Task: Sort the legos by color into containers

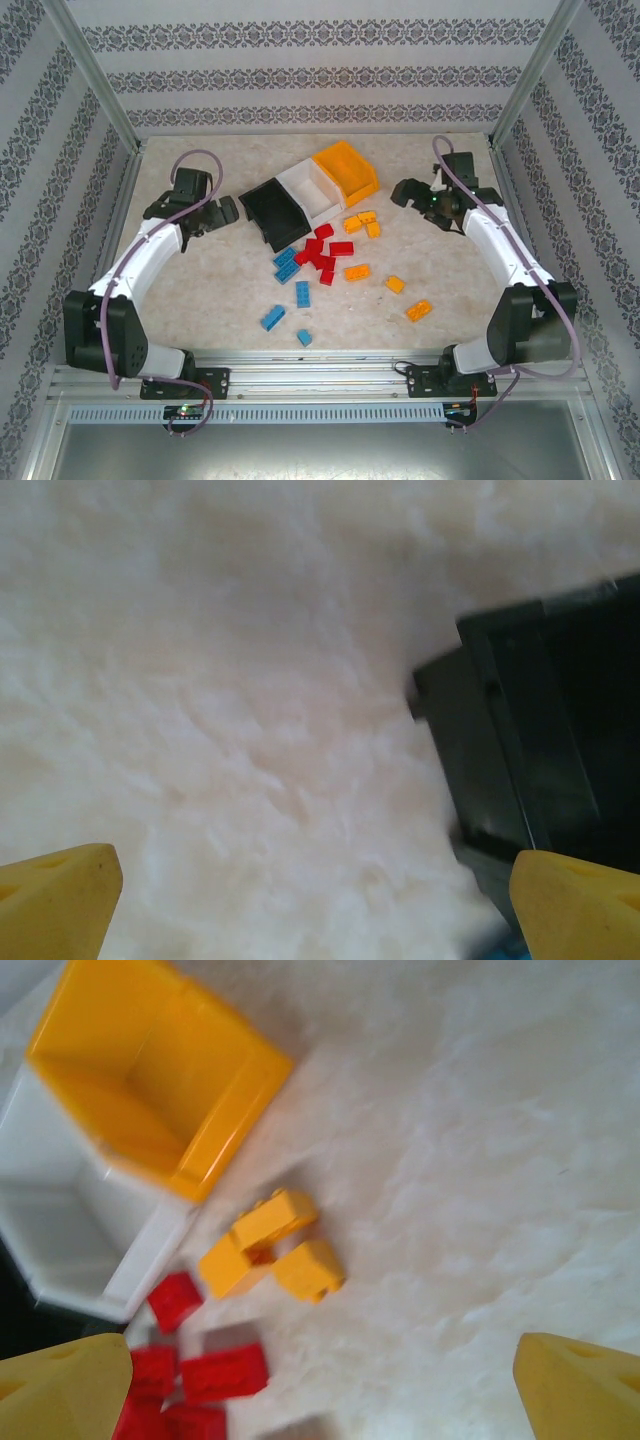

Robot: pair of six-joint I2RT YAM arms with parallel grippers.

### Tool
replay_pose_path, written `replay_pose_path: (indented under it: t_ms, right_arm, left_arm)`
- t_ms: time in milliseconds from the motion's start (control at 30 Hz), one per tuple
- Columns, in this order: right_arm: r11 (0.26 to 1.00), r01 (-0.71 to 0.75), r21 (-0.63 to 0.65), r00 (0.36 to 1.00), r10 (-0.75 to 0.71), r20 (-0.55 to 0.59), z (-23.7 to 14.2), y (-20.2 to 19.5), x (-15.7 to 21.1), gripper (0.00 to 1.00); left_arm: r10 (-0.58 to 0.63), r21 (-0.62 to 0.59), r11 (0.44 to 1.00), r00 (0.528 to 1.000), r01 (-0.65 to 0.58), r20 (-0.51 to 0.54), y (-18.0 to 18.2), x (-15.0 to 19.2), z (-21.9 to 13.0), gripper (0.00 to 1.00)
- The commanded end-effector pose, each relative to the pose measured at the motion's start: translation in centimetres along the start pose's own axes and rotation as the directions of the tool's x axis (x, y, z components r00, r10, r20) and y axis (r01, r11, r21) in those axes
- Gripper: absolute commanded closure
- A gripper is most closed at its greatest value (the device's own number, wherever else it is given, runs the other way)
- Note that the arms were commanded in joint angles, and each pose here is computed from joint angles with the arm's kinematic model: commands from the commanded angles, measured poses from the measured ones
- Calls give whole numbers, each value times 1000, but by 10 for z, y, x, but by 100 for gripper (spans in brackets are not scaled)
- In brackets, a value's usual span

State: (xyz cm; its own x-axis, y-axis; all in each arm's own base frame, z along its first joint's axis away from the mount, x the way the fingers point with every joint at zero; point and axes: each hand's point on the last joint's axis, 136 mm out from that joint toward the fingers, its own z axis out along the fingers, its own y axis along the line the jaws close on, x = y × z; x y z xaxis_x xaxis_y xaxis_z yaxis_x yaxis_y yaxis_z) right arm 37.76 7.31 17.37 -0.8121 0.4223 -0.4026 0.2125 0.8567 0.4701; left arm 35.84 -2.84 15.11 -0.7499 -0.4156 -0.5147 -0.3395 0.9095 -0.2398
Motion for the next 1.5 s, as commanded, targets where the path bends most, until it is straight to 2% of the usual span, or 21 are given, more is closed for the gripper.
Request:
replay_pose_path:
  t_ms: [0,200,300,367,567,767,933,1067,1200,1333,1467]
  right_arm:
    - [999,34,25,989,-30,-144,4,7,29,2]
    - [975,164,152,933,-103,-344,7,-2,69,4]
    - [955,165,245,907,-49,-419,1,-25,93,6]
    - [955,134,265,896,-2,-444,0,-34,111,6]
    - [978,-4,207,897,95,-432,10,-30,132,5]
    - [984,-28,175,907,99,-410,15,-18,126,4]
    - [988,-25,151,912,85,-402,15,-10,118,3]
    - [989,-12,148,912,72,-405,13,-10,119,3]
    - [988,-10,155,907,74,-414,15,-14,123,2]
    - [987,-20,158,904,85,-420,17,-19,123,2]
    - [987,-20,158,905,85,-416,18,-19,116,2]
  left_arm:
    - [-53,153,987,998,58,-33,-18,20,-25,0]
    - [-118,272,952,989,139,-93,-29,45,-36,0]
    - [-152,306,933,977,192,-150,-35,57,-37,0]
    - [-149,301,933,972,199,-179,-36,65,-35,0]
    - [-156,369,904,970,217,-187,-62,63,-27,5]
    - [-179,280,930,960,236,-213,-67,54,13,15]
    - [-150,248,945,958,212,-245,-79,44,47,29]
    - [-104,214,964,962,160,-252,-87,36,66,31]
    - [-102,205,965,955,163,-279,-95,35,83,33]
    - [-82,193,970,945,149,-317,-102,36,98,49]
    - [-32,172,981,947,91,-321,-109,29,107,58]
